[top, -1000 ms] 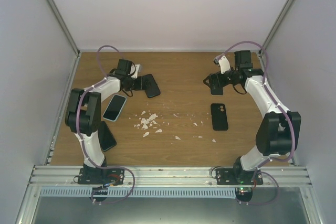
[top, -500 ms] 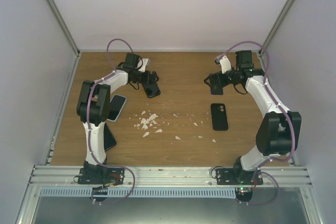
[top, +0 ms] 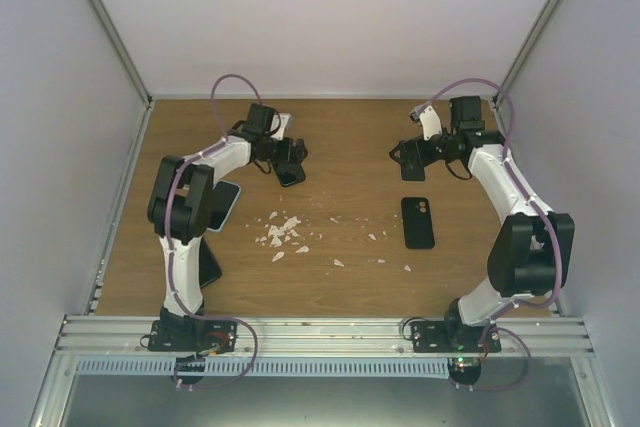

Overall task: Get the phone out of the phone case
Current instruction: Pick up the phone at the center of the board.

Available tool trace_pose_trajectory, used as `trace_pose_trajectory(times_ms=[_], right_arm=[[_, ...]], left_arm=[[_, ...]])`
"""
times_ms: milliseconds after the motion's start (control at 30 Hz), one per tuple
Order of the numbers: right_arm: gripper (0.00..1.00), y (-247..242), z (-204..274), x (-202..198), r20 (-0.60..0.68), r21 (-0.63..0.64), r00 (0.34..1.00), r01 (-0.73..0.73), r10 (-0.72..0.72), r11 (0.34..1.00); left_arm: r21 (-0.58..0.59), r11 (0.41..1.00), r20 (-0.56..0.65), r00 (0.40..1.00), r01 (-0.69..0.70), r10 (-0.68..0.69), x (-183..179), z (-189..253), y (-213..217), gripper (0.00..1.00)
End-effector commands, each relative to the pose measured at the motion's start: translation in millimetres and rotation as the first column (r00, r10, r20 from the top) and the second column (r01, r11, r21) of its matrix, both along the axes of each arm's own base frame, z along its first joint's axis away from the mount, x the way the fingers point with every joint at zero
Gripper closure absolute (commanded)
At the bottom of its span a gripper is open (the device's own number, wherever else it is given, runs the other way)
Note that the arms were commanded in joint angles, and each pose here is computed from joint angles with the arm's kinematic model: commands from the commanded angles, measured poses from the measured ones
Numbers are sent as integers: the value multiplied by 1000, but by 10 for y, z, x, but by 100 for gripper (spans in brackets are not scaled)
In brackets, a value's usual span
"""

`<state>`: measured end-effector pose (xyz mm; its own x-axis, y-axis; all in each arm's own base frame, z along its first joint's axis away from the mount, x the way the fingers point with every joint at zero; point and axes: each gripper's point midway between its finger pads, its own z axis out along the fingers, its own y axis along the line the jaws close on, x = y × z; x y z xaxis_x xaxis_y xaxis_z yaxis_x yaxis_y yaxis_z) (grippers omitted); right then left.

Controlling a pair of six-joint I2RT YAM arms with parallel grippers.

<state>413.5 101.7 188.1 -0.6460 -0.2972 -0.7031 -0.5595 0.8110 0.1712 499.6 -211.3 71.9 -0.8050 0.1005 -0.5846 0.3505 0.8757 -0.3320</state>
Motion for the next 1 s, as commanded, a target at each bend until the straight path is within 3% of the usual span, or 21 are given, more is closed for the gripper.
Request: trace_pose_trajectory(times_ms=[0, 133, 533, 867, 967], right_arm=[[0, -17, 54, 16, 23, 14, 1000, -3, 3, 1000], [0, -12, 63, 15, 23, 17, 1000, -5, 5, 1000], [0, -58, 58, -31, 24, 19, 1000, 4, -4, 1000], [1, -74, 42, -18, 16, 21, 1000, 9, -9, 1000], [0, -79, 30, -16, 14, 19, 1000, 10, -11, 1000]], left_arm=[[36, 982, 117, 977, -186, 181, 179, 360, 439, 1], [80, 974, 64, 976, -214, 209, 124, 142, 574, 1], [53, 985, -43, 985, -163, 165, 32, -255, 447, 1], [-36, 999, -51, 999, 4, -6, 64, -308, -69, 1], [-15, 996, -42, 995, 93, -93, 5, -330, -291, 1]])
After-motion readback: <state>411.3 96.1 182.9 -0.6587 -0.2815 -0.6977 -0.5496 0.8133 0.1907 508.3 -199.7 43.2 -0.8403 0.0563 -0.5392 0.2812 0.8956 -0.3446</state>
